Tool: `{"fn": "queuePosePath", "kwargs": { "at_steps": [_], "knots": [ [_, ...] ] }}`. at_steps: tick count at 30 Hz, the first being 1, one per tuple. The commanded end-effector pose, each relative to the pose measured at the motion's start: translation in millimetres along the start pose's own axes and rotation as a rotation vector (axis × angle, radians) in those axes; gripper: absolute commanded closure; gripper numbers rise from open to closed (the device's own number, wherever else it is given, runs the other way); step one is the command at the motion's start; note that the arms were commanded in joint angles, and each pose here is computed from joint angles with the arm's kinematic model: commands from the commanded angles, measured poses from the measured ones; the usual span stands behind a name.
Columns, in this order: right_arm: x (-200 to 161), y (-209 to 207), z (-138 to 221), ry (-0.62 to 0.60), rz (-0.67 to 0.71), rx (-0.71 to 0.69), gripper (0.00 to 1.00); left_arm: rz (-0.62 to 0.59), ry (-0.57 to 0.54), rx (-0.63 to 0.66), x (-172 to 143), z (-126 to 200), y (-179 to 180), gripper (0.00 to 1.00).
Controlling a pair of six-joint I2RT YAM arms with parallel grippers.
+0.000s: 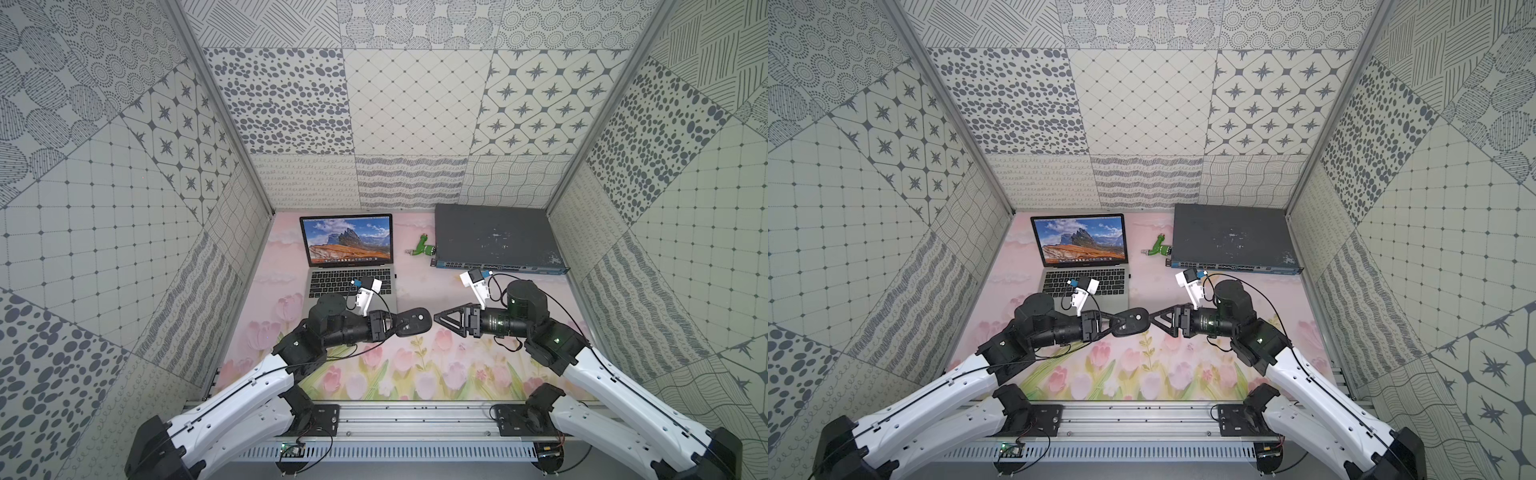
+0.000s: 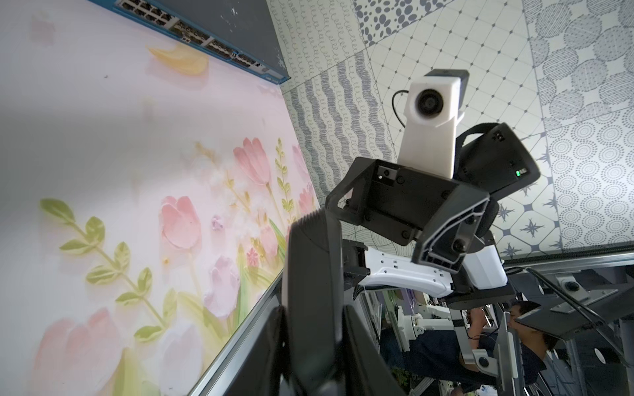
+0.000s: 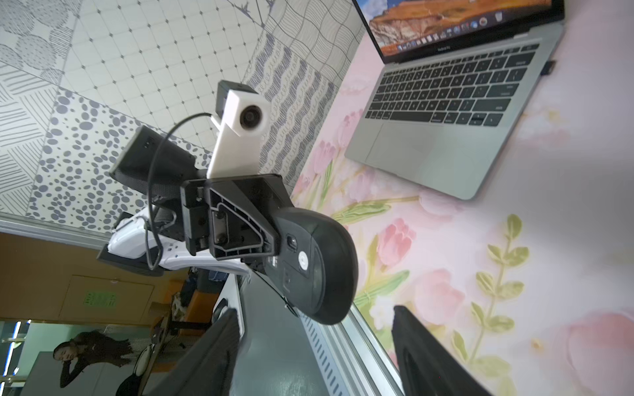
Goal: Remove the wireless mouse receiver from the laptop
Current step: Remove the lid from the mouse.
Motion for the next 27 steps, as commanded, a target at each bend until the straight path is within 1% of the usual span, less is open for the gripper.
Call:
{"fn": "queuePosePath", "kwargs": {
  "at_steps": [1, 7, 18, 22, 27],
  "knots": [
    [-16, -5, -3, 0.077, 0.031, -0.005, 0.27, -0.045, 0.132, -0.026, -18, -5, 5, 0.88],
    [-22, -8, -22, 0.132, 0.039, -0.045, 0.3, -0.037, 0.167, -0.03, -22, -13, 12, 0.89],
    [-32, -7, -43, 0.187, 0.075, -0.083, 0.28, -0.026, 0.157, -0.023, -22, -17, 21, 0.9],
    [-34, -8, -47, 0.201, 0.084, -0.087, 0.35, -0.016, 0.158, -0.02, -22, -19, 23, 0.9],
    [-37, -7, -50, 0.216, 0.086, -0.087, 0.34, -0.016, 0.154, -0.028, -21, -20, 23, 0.9]
  ]
}}
Point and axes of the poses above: each gripper's point midway between its finger pads, its own z axis back along the fingers, its own y axis along the line the jaws close on, x = y × z, the point moved 3 cm from there along z, back along the fingers, and after that the axes turned 3 degrees about z, right-handed, at the moved point
